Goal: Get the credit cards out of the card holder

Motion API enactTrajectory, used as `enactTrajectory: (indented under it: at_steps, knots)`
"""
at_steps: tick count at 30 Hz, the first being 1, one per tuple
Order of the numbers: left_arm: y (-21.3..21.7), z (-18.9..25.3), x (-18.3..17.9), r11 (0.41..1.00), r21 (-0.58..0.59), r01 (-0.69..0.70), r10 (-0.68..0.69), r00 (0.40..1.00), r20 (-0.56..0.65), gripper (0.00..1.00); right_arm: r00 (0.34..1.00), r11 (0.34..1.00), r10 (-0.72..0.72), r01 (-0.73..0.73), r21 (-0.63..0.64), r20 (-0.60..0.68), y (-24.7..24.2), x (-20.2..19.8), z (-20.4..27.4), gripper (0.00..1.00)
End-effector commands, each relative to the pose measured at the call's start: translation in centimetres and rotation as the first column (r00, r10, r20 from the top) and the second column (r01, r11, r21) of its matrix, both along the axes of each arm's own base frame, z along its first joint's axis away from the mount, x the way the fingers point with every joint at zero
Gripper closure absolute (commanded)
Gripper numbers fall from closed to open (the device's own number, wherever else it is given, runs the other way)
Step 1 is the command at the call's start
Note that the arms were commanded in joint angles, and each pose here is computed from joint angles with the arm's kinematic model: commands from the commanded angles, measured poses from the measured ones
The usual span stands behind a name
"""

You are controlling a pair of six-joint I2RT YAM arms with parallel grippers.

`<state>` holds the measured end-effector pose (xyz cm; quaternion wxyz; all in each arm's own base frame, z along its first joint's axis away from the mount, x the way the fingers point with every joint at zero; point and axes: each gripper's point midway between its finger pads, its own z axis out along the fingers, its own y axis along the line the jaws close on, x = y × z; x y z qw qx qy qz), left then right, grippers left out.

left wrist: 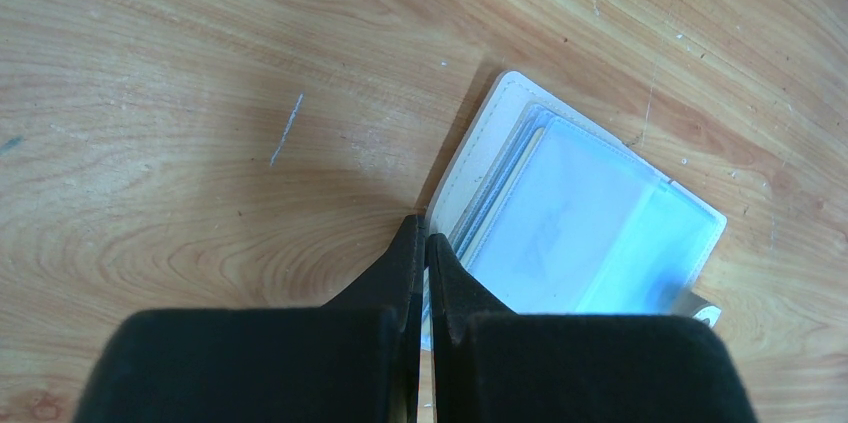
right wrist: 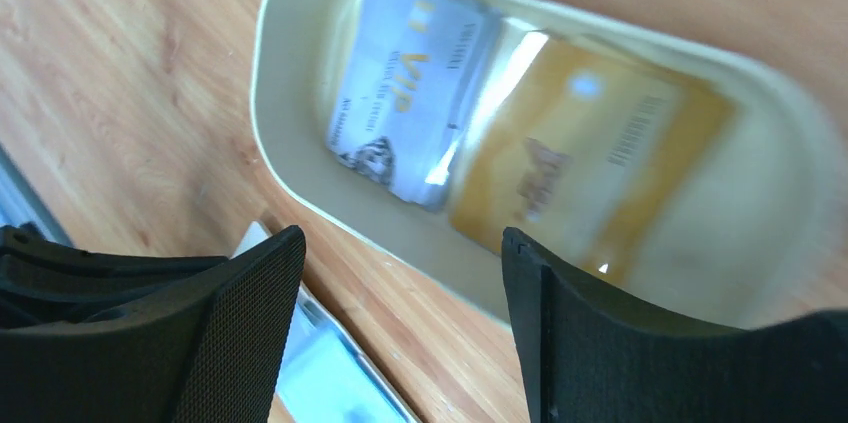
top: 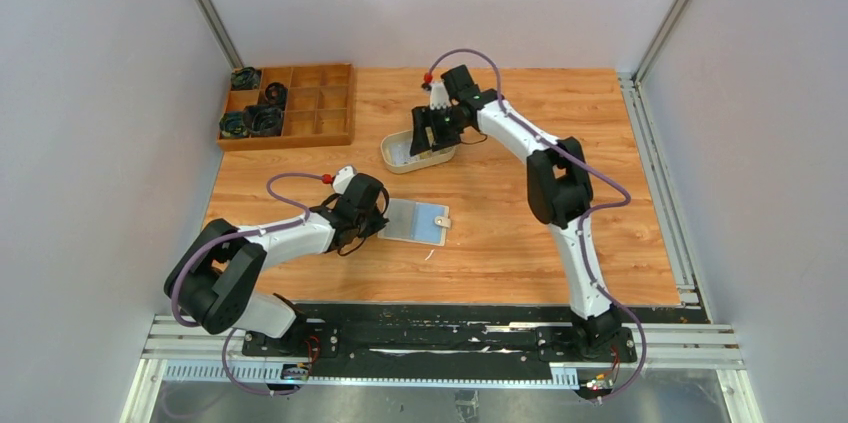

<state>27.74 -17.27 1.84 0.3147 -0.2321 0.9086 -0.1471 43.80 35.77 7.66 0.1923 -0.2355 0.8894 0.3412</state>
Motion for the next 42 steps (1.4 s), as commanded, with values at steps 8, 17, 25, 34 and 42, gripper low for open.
enactTrajectory:
  at_steps: [8,17,25,34,42]
  knots:
    - [2.4,-3.4,-3.3,0.993,0.113,0.028,-0.010,0.987,-0.159,1.00,0.936,0.962,-0.208,0.248,-0.113,0.286,-7.4,5.2,4.5,0.28]
    - [2.4,-3.4,-3.3,0.993,0.118,0.028,-0.009,0.987,-0.160,1.00,0.914,0.923,-0.242,0.319,-0.213,0.325,-9.3,6.7,2.0,0.34]
    - [2.5,-3.4,-3.2,0.992,0.126,0.030,-0.009,0.987,-0.162,1.00,0.932,0.927,-0.218,0.290,-0.236,0.289,-8.8,7.3,-0.1,0.55]
    - [2.6,-3.4,-3.2,0.990,0.134,0.032,-0.009,0.986,-0.165,1.00,0.940,0.923,-0.212,0.283,-0.260,0.269,-8.8,7.3,-1.7,0.66]
    - [2.2,-3.4,-2.9,0.991,0.129,0.036,-0.014,0.986,-0.167,1.00,0.938,0.912,-0.217,0.294,-0.287,0.271,-9.6,6.9,-2.0,0.84]
